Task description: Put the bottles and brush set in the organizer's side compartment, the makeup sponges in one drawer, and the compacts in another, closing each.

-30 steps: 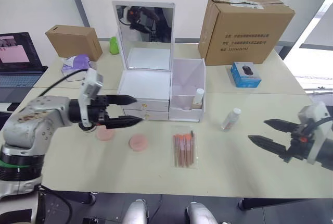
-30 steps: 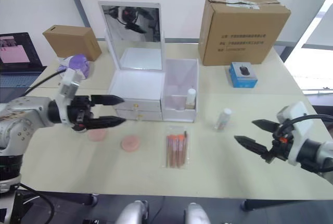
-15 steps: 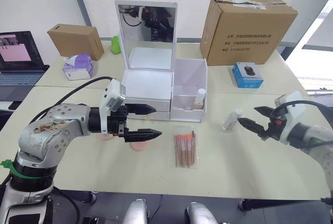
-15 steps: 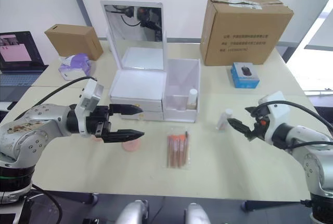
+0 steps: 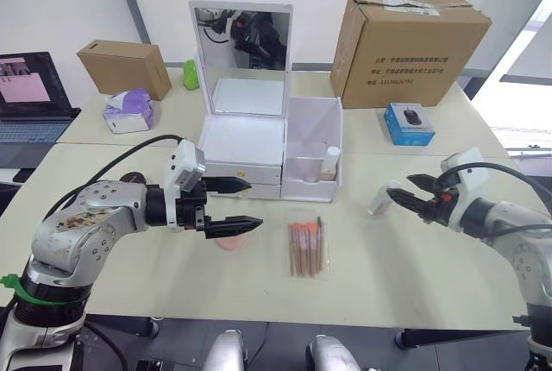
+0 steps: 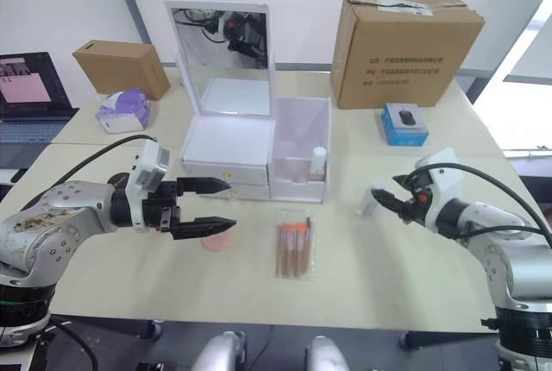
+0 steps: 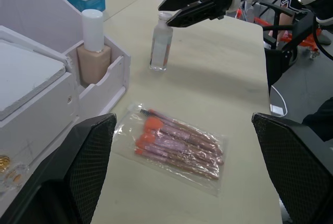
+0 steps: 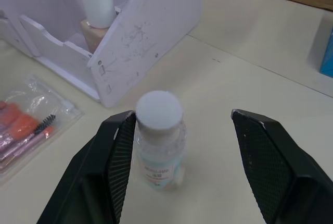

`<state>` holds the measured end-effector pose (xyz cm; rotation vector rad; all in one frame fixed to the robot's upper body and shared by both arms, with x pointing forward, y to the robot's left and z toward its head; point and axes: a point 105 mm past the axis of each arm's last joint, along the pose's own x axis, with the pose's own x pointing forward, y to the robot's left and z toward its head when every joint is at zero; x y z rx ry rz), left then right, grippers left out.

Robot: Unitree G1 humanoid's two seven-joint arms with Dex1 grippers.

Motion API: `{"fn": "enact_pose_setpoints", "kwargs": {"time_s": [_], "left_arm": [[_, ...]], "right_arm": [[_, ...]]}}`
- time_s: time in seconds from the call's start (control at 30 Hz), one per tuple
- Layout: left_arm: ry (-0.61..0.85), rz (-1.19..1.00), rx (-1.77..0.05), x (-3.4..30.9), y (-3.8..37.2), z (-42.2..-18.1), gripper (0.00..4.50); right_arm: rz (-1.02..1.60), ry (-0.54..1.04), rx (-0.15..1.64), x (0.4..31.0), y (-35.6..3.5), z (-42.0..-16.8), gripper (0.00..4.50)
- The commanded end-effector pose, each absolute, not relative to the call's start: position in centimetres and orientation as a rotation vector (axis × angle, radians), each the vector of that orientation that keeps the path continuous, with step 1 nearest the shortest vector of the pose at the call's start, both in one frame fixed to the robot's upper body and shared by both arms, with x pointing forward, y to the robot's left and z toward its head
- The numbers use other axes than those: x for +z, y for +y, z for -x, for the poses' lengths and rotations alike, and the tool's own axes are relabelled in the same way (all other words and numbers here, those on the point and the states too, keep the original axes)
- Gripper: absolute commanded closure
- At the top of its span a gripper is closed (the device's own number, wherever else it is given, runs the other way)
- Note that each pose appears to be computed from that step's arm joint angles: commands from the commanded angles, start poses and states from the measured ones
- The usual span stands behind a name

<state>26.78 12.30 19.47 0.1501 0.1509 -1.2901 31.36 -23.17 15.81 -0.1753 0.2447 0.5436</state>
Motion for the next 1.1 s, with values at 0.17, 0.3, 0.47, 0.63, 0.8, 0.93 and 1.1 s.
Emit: {"fn": "enact_pose_setpoints", "kwargs": {"time_s": [0.17,0.3,0.47,0.63,0.8,0.93,1.1], "left_arm": [[0.104,-0.182,-1.272,20.2,12.8,-26.9,0.0],[0.105,-0.182,-1.267,20.1,13.0,-27.0,0.0],[0.111,-0.176,-1.255,19.7,13.3,-27.1,0.0],[0.121,-0.163,-1.212,19.0,14.3,-27.5,0.0],[0.14,-0.142,-1.148,18.0,15.8,-27.8,0.0],[0.131,-0.125,-1.106,17.7,16.6,-27.6,0.0],[0.127,-0.118,-1.086,17.4,16.7,-27.3,0.0]], "right_arm": [[0.154,0.204,0.558,16.3,-22.9,-31.9,2.21],[0.129,0.185,0.566,16.4,-22.7,-31.8,3.59],[0.118,0.143,0.588,17.3,-22.5,-31.5,3.64],[0.096,0.048,0.706,21.2,-20.1,-31.0,3.64],[0.081,0.002,0.94,25.1,-14.9,-30.2,3.64],[0.162,-0.018,0.904,26.5,-13.6,-32.5,3.64],[0.188,-0.016,0.955,26.9,-11.0,-35.0,3.64]]}}
